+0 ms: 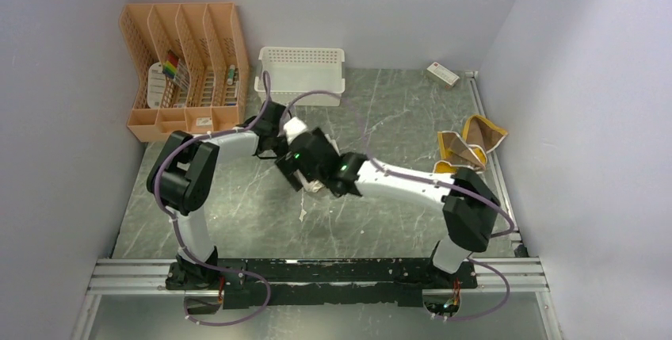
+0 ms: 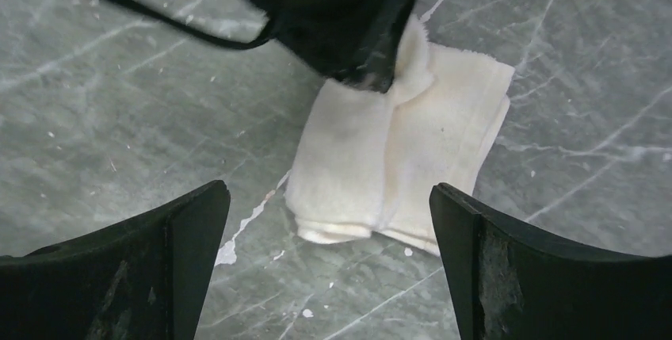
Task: Roll the towels
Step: Roll the towel at the center of the board.
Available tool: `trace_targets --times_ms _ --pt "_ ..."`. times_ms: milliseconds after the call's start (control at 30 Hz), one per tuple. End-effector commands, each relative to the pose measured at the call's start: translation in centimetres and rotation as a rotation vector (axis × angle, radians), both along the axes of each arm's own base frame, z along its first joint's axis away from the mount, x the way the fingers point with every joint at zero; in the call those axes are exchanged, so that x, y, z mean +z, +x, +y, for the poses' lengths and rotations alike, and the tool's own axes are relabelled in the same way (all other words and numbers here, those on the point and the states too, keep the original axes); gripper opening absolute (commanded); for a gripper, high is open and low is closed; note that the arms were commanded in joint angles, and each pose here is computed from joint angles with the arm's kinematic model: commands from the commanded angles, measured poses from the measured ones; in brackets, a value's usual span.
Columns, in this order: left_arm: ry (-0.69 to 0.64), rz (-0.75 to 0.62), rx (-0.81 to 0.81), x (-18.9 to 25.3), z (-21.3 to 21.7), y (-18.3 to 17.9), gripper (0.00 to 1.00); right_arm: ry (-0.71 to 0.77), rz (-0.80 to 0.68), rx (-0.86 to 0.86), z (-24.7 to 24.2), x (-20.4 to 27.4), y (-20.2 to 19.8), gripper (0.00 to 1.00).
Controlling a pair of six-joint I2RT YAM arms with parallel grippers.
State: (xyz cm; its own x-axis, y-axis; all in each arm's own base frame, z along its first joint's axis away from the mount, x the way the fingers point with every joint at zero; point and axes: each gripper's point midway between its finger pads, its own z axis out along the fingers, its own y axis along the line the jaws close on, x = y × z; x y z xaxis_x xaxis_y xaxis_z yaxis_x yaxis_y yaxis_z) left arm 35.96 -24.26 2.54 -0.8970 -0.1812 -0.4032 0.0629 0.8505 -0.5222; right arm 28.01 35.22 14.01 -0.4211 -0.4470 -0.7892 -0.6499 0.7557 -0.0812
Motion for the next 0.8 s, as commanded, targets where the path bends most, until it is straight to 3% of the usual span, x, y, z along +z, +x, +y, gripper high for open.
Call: trace_targets --times_ms 0,167,467,667,767 --pt "0.161 0.08 -0.017 -3.0 2.7 -1.3 0.07 -0.328 -0.163 -0.084 -1.7 -2.4 -1.1 0.98" --pt "0.15 0.102 -0.042 -3.2 2.3 -1.5 0.07 -0.471 -0.188 -0.12 -0.7 -6.0 -2.5 0.93" --pt "0.098 0.137 -0.099 -3.6 1.4 -2.1 0.07 -0.509 -0.271 -0.22 -0.9 -7.7 -1.2 0.88" --pt "0.095 0.162 -0.118 -4.2 1.3 -2.6 0.07 -0.512 -0.265 -0.194 -0.2 -9.3 -1.4 0.71" --pt "0.067 0.172 -0.13 -4.3 0.9 -2.8 0.07 -0.506 -0.268 -0.188 -0.1 -9.8 -1.8 0.7"
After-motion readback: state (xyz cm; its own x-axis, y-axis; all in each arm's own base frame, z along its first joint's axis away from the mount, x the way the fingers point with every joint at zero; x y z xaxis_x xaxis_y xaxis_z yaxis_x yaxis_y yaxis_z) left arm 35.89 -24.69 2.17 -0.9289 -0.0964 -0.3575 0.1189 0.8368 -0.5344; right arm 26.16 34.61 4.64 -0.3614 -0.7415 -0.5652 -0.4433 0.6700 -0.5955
